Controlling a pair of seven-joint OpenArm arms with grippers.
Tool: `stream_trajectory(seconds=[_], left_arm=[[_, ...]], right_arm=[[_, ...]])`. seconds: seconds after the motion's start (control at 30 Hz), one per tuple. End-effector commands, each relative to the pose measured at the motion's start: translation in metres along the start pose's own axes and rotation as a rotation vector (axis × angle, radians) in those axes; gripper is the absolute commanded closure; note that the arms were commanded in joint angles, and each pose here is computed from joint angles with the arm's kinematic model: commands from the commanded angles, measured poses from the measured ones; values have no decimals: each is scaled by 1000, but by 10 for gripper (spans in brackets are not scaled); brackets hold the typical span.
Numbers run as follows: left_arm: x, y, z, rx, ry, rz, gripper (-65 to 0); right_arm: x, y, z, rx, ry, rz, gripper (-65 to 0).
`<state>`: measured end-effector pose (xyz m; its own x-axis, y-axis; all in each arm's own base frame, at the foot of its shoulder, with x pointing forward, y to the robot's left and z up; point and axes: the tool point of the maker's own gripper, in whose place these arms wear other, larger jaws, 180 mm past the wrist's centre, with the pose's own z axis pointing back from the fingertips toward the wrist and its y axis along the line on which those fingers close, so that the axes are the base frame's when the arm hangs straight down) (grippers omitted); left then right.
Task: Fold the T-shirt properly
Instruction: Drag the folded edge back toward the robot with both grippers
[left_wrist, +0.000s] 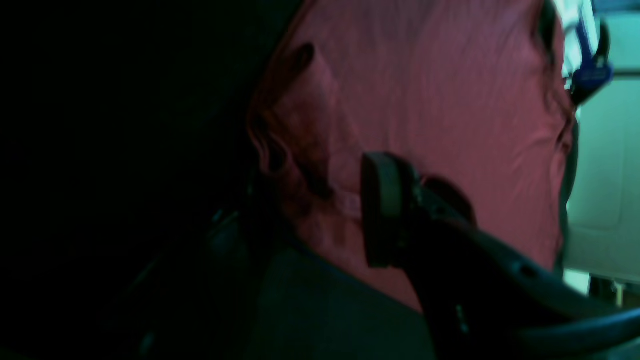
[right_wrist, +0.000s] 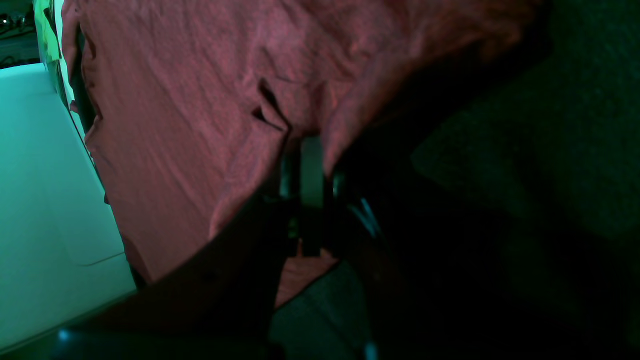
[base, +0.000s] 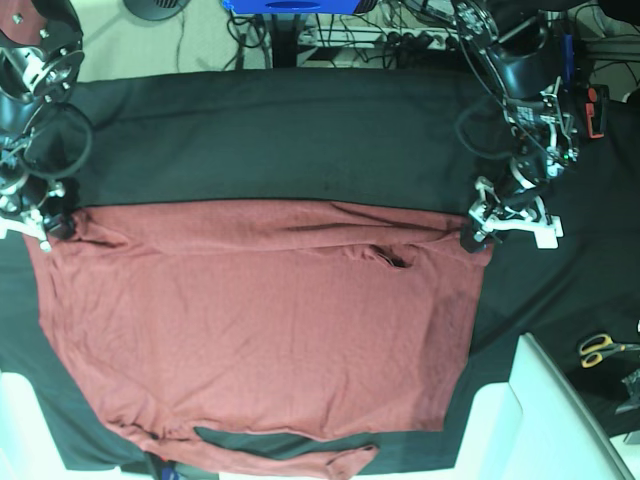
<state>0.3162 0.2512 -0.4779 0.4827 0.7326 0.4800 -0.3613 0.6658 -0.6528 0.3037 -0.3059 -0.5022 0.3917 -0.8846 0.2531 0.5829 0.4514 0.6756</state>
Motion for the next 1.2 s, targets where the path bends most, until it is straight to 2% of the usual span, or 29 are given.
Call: stream_trajectory(seconds=[0.0, 0.1, 0.17, 0.2, 0.23, 0.53, 0.77, 0.93, 1.17], left_arm=[[5, 0, -1, 0, -2, -10, -250], [0, 3, -2, 5, 7, 3, -224], [4, 1, -4, 2, 1, 0, -118], [7, 2, -3, 3, -3, -1, -43], [9, 2, -3, 4, -7, 0, 0], [17, 10, 4, 20, -13, -19, 0], [12, 18, 28, 42, 17, -92, 0], [9, 13, 40, 43, 65, -146, 0], [4, 16, 59, 59, 75, -198, 0]], right_arm=[[14, 2, 3, -7, -19, 17, -3], [14, 2, 3, -7, -19, 17, -3], [13, 2, 3, -8, -18, 18, -3], [13, 2, 3, -8, -18, 18, -3], [13, 2, 3, -8, -18, 18, -3], [15, 1, 4, -7, -22, 18, -2], [36, 3, 29, -16, -114, 113, -2], [36, 12, 36, -10, -74, 155, -2], [35, 12, 50, -25, -70, 205, -2]])
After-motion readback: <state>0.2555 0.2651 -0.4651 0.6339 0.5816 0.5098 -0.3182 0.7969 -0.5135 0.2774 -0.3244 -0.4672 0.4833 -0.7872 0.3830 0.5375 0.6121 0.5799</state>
